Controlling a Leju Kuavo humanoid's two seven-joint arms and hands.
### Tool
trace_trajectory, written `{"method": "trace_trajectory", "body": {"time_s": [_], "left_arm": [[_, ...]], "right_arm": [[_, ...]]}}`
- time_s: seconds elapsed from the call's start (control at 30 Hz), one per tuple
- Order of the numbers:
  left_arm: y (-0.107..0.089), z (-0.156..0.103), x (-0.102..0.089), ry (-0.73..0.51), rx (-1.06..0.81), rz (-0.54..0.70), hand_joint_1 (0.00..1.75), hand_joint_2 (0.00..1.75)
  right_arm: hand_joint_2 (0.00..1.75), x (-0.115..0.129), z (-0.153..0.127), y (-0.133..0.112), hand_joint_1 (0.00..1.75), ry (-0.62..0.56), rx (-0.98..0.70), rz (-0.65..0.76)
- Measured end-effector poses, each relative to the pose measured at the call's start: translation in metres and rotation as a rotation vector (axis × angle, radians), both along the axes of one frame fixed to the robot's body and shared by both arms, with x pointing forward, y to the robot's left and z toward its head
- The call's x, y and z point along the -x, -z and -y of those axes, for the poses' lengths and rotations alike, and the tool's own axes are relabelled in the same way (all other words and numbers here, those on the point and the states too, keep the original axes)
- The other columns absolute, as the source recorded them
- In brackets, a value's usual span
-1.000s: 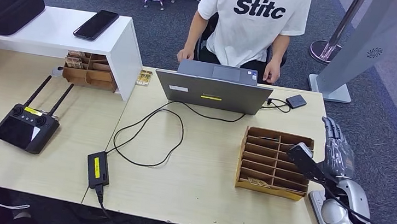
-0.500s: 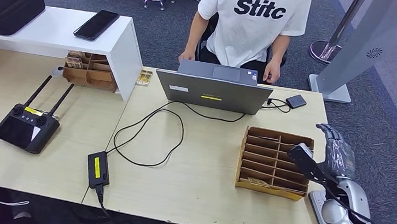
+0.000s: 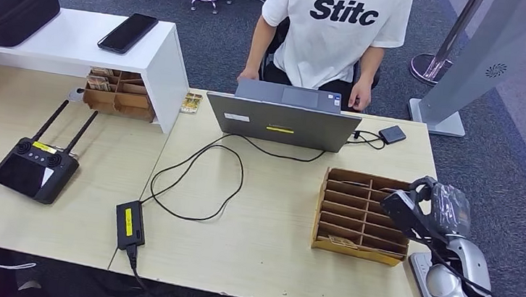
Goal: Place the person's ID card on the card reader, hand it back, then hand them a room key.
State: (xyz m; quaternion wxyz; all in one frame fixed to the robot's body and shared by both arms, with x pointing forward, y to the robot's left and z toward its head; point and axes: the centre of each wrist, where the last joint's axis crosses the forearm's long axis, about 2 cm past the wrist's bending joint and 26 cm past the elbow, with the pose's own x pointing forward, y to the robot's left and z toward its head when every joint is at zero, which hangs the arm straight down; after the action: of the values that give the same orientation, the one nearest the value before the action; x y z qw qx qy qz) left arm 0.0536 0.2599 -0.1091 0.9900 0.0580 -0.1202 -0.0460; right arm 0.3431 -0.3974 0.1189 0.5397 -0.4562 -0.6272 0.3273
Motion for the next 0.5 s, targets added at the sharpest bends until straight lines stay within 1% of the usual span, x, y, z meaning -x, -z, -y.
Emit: {"method": "trace_trajectory", "body": {"time_s": [0.33, 0.37, 0.47, 0.5], "left_arm": [[0.0000, 0.0000, 0.0000, -0.001, 0.000, 0.000, 0.00, 1.75], [0.0000, 0.0000, 0.0000, -0.001, 0.000, 0.000, 0.00, 1.75], [0.0000, 0.0000, 0.0000, -0.003, 0.000, 0.000, 0.00, 1.75], [0.0000, 0.0000, 0.0000, -0.004, 0.001, -0.001, 0.00, 1.75]], "right_arm": [[1.75, -0.0003, -0.0002, -0.0014, 1.40, -0.002, -0.002, 0.007], [1.75, -0.0003, -0.0002, -0.0016, 1.10, -0.002, -0.002, 0.008], [1.75, -0.0008, -0.0007, -0.0040, 0.06, -0.004, -0.003, 0.018], [1.75, -0.0010, -0.0009, -0.0053, 0.00, -0.004, -0.004, 0.023]]}}
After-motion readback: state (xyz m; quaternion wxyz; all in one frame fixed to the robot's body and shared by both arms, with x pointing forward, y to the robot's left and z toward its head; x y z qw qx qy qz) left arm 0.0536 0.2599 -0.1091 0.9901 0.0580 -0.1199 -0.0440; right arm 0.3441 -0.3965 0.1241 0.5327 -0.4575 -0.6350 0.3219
